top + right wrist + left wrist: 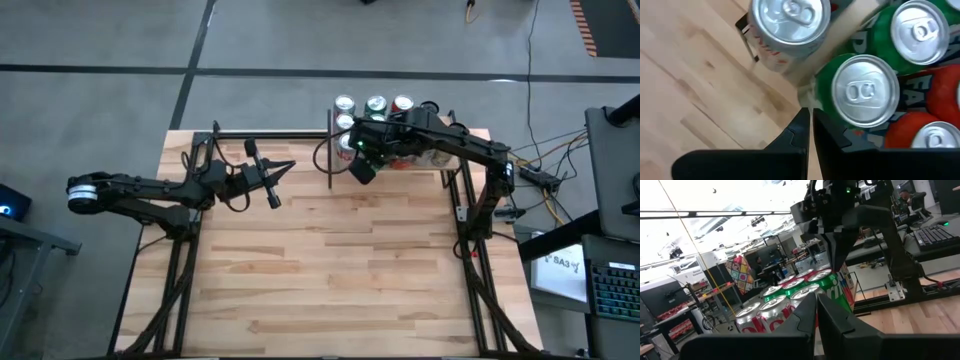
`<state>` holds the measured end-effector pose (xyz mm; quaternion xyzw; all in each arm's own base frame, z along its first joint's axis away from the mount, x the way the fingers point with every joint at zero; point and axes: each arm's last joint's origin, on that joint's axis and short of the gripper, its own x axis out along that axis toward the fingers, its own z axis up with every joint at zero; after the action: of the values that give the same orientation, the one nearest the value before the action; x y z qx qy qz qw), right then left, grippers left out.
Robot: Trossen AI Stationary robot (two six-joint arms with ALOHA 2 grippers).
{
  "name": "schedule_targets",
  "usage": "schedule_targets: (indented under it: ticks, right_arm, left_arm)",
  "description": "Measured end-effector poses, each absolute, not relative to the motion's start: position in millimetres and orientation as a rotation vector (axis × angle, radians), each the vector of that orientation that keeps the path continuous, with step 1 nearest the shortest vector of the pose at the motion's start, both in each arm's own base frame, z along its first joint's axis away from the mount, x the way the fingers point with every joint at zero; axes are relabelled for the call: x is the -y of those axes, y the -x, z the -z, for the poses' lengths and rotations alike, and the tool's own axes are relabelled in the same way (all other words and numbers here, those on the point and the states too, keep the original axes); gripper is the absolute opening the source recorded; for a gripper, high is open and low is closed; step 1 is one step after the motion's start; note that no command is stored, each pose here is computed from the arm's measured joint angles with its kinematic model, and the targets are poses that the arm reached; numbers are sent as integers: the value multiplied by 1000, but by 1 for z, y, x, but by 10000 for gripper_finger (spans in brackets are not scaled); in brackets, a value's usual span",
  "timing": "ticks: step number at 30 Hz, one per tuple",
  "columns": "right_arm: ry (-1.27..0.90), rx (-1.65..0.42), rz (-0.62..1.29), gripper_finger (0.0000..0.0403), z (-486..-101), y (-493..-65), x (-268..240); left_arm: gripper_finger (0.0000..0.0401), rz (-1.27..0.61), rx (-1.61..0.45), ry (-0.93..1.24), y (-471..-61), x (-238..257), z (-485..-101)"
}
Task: Place canned beverage on shelf
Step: Put the green soda can on the shelf aligned in front of the other green soda can
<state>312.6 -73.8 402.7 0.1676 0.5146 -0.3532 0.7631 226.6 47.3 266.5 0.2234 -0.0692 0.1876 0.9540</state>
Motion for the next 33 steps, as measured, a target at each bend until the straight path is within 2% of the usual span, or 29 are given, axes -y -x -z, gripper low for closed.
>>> schedule_targets:
  ticks: [33]
  right_arm:
    - [-289,-1135,839,12,-395,-313,78]
  left_arm:
    - [0,-381,136,-458,-227,-47,-266]
